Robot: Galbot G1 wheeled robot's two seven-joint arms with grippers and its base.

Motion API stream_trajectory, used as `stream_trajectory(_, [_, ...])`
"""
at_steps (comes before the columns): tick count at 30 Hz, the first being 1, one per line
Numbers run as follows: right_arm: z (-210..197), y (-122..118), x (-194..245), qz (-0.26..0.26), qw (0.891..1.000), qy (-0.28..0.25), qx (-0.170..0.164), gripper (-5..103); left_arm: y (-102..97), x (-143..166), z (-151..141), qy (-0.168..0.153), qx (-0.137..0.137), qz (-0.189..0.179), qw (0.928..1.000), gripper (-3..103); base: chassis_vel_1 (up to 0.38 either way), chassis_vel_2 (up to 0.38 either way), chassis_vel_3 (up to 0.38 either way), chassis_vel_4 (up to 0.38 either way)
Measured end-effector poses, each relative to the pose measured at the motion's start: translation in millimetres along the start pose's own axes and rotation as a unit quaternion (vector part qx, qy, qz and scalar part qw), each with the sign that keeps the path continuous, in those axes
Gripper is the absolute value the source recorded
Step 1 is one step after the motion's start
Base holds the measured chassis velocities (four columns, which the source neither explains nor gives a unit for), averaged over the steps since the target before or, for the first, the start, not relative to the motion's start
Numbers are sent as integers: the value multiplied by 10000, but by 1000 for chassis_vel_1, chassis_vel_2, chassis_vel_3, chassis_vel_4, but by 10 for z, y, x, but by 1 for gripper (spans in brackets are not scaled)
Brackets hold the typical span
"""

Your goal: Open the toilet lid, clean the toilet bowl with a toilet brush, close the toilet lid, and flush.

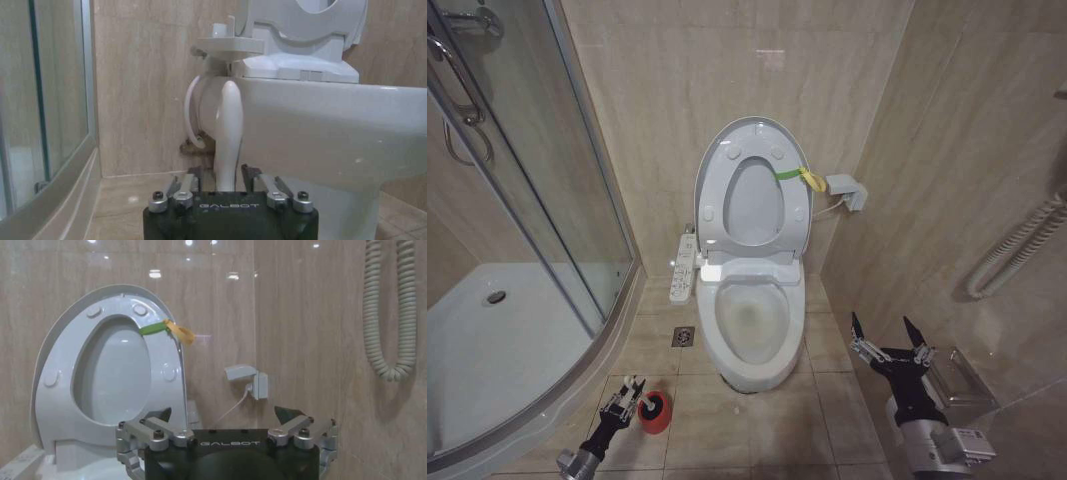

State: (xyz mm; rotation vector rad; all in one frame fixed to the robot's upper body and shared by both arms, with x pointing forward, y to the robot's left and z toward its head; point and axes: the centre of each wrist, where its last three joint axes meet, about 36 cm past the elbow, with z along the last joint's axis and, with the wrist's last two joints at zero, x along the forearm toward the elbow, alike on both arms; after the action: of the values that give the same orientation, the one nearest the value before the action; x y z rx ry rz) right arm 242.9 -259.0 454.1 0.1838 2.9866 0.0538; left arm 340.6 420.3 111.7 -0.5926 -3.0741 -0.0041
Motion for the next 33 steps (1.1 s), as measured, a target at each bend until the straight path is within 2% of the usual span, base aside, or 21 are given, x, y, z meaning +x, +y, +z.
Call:
stream_trajectory(6, [0, 0, 0, 0, 10000, 0, 0, 100, 17, -38, -37, -49, -45, 24, 10000, 42, 0, 0, 0, 0])
stream_trajectory(7, [0, 0, 0, 0, 10000, 0, 0, 100, 16, -41, -44, -58, -53, 33, 10000, 69, 0, 0, 0, 0])
stream_trajectory(14, [0, 0, 0, 0, 10000, 0, 0, 100, 11, -44, -69, -94, -79, 74, 9999, 69, 0, 0, 0, 0])
stream_trajectory(15, [0, 0, 0, 0, 10000, 0, 0, 100, 6, -39, -77, -111, -82, 70, 9999, 95, 0, 0, 0, 0])
stream_trajectory(21, [0, 0, 0, 0, 10000, 0, 0, 100, -107, 81, -144, -143, -78, -83, 9998, 95, 0, 0, 0, 0])
stream_trajectory(22, [0, 0, 0, 0, 10000, 0, 0, 100, -155, 116, -165, -108, -95, -207, 9997, 95, 0, 0, 0, 0])
stream_trajectory(23, [0, 0, 0, 0, 10000, 0, 0, 100, -216, 154, -204, -65, -95, -368, 9993, 100, 0, 0, 0, 0])
stream_trajectory(25, [0, 0, 0, 1, 10000, 0, 0, 100, -314, 176, -303, -50, -41, -560, 9984, 100, 0, 0, 0, 0])
stream_trajectory(29, [0, 0, 0, 0, 10000, 0, 0, 100, -402, 170, -462, -63, 23, -658, 9978, 100, 0, 0, 0, 0])
stream_trajectory(33, [0, 0, 0, 1, 10000, 0, 0, 100, -446, 163, -639, -88, -91, -681, 9976, 100, 0, 0, 0, 0])
